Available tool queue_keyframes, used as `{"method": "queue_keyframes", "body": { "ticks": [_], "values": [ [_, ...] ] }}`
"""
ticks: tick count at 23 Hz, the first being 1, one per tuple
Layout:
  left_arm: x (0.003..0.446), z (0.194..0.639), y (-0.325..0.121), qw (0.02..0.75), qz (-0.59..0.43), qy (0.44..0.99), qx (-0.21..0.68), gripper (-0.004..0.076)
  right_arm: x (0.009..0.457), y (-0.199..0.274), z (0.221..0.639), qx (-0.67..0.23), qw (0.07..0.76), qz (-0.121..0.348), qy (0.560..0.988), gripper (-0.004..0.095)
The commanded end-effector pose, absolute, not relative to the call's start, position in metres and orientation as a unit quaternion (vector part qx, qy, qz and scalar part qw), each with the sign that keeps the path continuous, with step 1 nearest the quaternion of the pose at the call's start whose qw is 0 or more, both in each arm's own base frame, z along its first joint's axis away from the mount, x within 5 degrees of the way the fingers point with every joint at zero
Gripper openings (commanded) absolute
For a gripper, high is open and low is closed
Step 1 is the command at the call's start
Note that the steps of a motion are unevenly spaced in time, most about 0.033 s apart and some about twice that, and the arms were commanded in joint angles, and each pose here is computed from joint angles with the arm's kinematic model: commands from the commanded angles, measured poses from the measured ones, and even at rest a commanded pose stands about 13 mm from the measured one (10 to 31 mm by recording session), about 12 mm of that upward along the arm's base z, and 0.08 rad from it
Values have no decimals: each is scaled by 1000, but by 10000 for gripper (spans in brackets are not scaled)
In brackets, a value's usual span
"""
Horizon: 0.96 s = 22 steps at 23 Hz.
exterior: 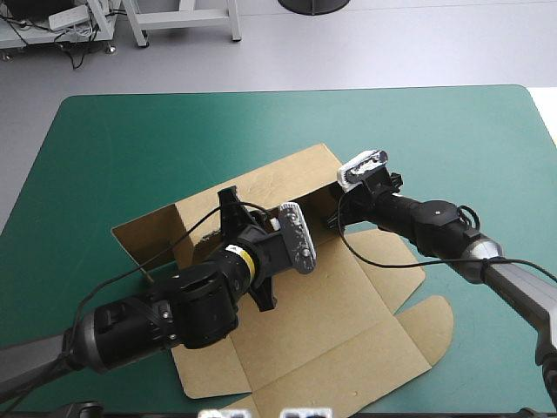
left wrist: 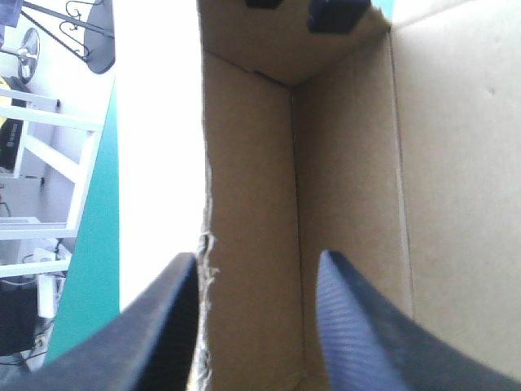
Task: Fold the box
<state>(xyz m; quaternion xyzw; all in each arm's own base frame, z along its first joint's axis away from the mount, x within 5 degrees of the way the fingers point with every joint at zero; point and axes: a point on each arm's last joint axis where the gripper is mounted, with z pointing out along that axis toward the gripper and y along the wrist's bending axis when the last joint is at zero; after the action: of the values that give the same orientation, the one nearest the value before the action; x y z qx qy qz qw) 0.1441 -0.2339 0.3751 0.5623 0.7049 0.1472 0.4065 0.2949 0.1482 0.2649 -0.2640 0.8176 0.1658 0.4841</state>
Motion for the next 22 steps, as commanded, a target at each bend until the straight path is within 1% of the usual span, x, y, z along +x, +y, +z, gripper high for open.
{"method": "queue_keyframes", "body": {
  "ticks": [1,2,5,7,9,11,13,14,18,20,22],
  "values": [
    [135,421,-217,475,95,705,518,55,293,150,284,-257,507,182,803,-20],
    [134,429,-209,478,94,710,508,-9,292,150,284,-262,506,181,802,-20],
    [138,436,-191,474,118,729,480,-2,291,149,286,-267,506,175,801,-20],
    [146,438,-178,469,114,759,437,-2,286,147,292,-274,507,167,800,-20],
    [162,438,-162,465,99,797,373,-2,275,140,306,-278,507,162,799,-20],
    [170,438,-155,467,87,808,350,-2,267,135,313,-284,499,163,803,-20],
    [182,438,-146,469,69,819,322,-2,258,127,324,-302,471,164,813,-20],
    [189,438,-140,469,61,824,310,-2,252,123,331,-320,440,159,824,-20],
    [204,437,-122,463,45,837,287,-2,242,114,348,-354,367,140,849,-20],
    [212,435,-108,454,45,850,264,-2,238,111,361,-362,341,129,858,-20],
    [219,434,-93,446,47,861,241,-2,236,108,374,-358,330,117,866,-20]
  ]
}}
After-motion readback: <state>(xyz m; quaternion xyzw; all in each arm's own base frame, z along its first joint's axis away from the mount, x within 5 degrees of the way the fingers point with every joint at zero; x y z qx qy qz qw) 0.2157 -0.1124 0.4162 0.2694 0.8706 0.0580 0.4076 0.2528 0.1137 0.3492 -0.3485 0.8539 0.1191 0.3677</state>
